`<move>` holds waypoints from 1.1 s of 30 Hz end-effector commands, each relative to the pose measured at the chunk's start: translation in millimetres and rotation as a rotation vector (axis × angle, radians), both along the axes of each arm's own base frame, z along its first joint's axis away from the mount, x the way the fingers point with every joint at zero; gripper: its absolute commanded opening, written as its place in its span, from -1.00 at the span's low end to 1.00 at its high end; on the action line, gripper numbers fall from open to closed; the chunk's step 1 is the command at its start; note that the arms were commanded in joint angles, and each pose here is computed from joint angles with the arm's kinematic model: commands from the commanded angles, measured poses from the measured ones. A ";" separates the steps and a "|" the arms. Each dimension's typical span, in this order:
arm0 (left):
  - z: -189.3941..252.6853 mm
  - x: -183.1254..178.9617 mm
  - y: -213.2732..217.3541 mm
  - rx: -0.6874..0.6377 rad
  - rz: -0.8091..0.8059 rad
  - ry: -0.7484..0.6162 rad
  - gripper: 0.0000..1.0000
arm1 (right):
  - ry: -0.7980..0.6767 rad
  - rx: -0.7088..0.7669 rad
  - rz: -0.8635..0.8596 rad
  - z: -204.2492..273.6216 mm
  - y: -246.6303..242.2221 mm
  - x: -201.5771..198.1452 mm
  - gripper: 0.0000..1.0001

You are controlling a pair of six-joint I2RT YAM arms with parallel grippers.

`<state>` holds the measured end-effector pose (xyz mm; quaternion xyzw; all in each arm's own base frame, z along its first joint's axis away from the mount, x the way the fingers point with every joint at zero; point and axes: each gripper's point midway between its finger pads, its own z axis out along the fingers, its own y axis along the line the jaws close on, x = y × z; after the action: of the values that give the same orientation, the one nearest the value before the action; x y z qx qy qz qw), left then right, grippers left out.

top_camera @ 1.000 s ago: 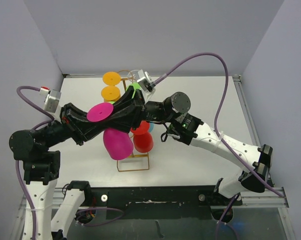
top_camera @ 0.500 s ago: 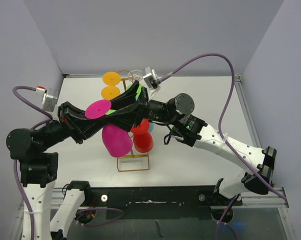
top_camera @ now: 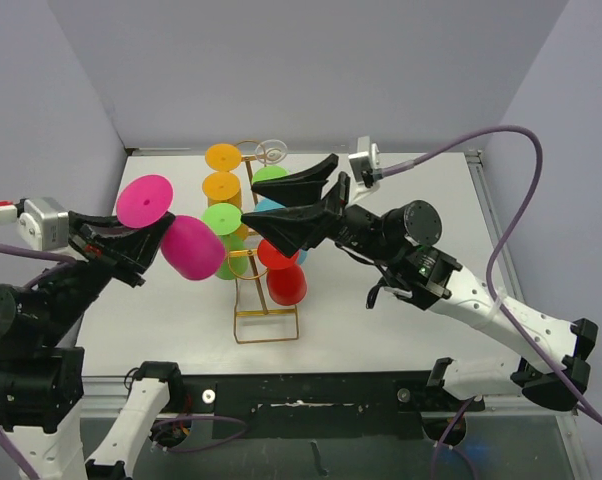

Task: Place the wine glass upside down on the wine glass rack

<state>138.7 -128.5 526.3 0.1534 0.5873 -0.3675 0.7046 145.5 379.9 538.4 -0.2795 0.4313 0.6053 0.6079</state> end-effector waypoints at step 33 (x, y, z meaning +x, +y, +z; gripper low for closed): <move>-171.9 53.4 31.8 0.187 0.247 -0.089 -1.00 | 0.175 -0.154 -0.675 -115.6 -121.3 69.4 0.13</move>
<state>199.0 -81.8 328.2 0.1215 0.6529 -0.1869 0.7239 215.4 272.2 409.0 -0.1433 0.6064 0.3526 0.6982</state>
